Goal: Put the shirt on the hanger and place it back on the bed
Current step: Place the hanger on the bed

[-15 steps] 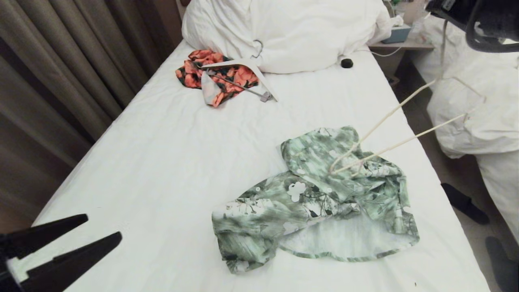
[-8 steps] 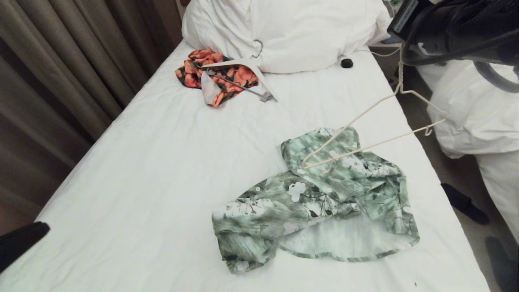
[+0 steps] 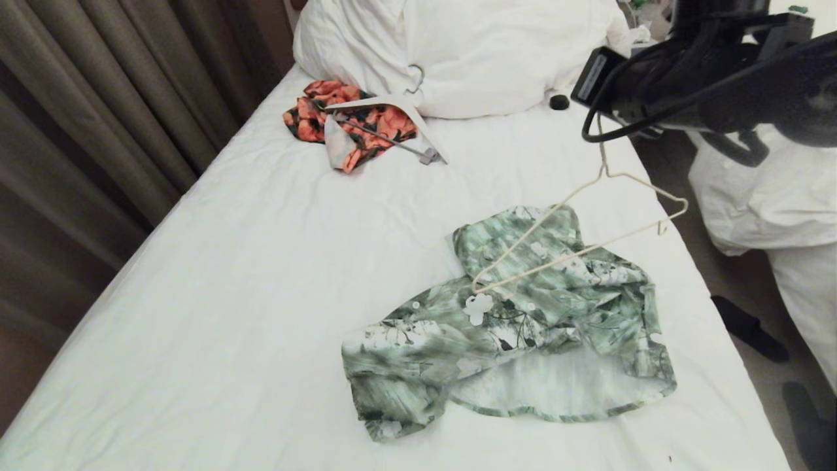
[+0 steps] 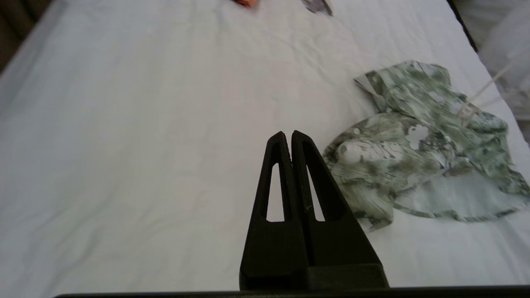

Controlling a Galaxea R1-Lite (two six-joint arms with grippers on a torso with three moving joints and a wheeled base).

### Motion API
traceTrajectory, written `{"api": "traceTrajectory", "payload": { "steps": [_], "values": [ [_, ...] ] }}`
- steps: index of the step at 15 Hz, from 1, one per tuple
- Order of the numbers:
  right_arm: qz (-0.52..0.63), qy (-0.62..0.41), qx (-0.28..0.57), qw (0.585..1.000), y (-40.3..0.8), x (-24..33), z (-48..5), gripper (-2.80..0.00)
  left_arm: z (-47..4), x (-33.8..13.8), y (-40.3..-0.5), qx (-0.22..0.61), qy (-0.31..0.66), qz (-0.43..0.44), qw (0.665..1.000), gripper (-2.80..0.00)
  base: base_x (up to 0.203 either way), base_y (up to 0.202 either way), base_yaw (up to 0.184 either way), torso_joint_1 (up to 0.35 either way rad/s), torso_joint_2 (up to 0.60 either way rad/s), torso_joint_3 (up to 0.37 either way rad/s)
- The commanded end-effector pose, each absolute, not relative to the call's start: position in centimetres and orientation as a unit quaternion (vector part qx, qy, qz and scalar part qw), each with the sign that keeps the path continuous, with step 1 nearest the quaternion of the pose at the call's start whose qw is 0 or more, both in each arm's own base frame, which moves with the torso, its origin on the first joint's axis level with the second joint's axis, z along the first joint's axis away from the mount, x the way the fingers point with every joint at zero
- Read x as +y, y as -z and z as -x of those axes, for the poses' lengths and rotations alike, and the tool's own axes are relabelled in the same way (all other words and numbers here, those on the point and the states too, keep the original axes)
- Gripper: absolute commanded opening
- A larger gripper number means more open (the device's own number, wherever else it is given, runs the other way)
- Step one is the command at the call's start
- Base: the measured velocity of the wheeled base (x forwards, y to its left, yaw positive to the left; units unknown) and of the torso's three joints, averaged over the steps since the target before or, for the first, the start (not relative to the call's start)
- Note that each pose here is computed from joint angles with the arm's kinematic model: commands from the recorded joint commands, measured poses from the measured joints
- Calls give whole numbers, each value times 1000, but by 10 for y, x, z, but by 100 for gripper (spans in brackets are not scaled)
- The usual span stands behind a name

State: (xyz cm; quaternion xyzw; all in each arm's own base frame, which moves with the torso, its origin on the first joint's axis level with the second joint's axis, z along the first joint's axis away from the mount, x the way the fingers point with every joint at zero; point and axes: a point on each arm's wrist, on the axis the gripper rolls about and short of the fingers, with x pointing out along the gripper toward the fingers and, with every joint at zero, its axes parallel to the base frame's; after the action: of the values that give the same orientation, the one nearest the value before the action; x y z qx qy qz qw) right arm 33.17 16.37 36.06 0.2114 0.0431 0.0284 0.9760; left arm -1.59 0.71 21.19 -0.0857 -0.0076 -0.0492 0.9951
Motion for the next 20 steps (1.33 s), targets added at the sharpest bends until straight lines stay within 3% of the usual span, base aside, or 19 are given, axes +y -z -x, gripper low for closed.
{"api": "traceTrajectory", "payload": {
  "steps": [1,12,13,17,20],
  "values": [
    [-201,-22,70,977,-338,174,-350,-280,29,10,-202,-29,18,91,995,-280,0,0,0,0,0,0],
    [-179,-20,158,971,-241,202,-417,-279,15,8,-178,-22,-13,88,996,-280,0,0,0,0,0,0],
    [-173,-21,158,972,-238,203,-418,0,15,8,-177,-21,-11,88,996,-280,0,0,0,0,0,0],
    [-174,-28,140,974,-254,203,-409,0,17,8,-183,-29,-5,89,996,-280,0,0,0,0,0,0],
    [-153,-19,173,973,-268,197,-388,0,18,9,-185,-33,-3,89,995,-280,0,0,0,0,0,0]
  ]
}}
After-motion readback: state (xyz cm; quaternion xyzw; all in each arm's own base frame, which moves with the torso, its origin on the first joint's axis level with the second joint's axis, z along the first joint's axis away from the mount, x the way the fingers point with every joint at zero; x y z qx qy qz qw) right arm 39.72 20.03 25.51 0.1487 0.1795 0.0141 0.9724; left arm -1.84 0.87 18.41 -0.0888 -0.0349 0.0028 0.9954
